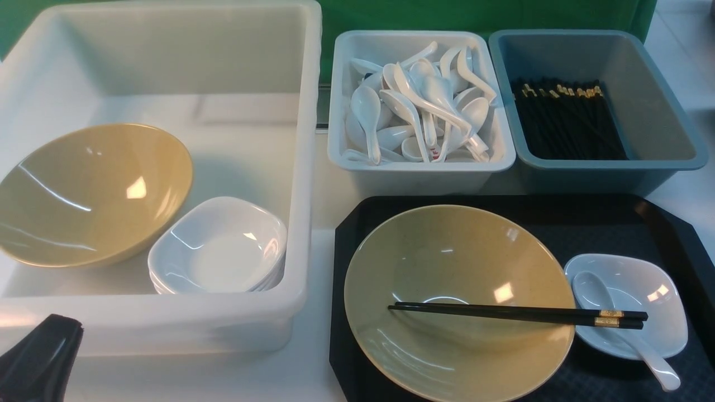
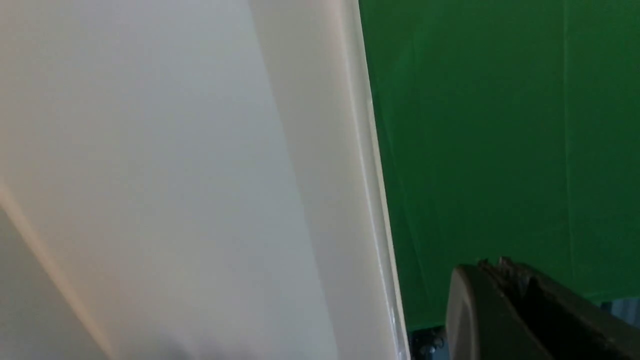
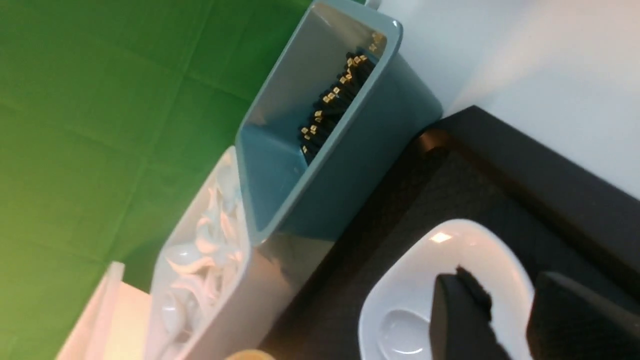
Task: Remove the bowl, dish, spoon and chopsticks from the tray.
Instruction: Use the right arm to grab a chopstick
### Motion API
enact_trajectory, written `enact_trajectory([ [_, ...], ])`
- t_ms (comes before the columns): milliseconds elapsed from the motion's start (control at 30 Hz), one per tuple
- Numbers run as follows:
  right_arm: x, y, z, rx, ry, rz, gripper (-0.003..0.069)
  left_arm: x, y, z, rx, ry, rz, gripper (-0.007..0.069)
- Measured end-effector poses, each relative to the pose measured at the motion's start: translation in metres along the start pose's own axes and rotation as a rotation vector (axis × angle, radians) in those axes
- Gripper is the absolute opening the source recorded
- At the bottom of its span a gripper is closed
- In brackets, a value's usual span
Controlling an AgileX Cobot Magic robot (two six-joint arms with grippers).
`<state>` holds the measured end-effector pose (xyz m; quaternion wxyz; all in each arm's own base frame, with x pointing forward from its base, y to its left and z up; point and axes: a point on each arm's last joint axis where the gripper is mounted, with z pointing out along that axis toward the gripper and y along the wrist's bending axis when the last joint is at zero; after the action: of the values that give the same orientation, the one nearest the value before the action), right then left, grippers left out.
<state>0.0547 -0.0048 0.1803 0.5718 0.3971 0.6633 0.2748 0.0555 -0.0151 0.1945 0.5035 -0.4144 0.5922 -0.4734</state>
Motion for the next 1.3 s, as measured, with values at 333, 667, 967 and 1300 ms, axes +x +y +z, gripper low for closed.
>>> enact_trajectory([
  [333, -0.028, 0.06, -0.008, -0.156, 0.071, -0.426, 0.0136, -0.002, -0.087, -0.017, 0.121, 0.102, 0.617, -0.0011],
  [667, -0.071, 0.168, 0.013, -0.058, 0.556, -1.095, 0.0033, -0.019, -0.158, -0.006, -0.275, 0.623, 1.156, -0.0011],
  [967, -0.048, 0.207, 0.036, -0.304, 1.028, -1.441, 0.0034, -0.004, -0.153, 0.026, -0.28, 1.044, 1.287, -0.0011],
  [1300, 0.009, 0.247, 0.074, -0.514, 1.244, -1.645, 0.0154, 0.037, -0.136, 0.07, -0.3, 1.397, 1.383, -0.0011],
])
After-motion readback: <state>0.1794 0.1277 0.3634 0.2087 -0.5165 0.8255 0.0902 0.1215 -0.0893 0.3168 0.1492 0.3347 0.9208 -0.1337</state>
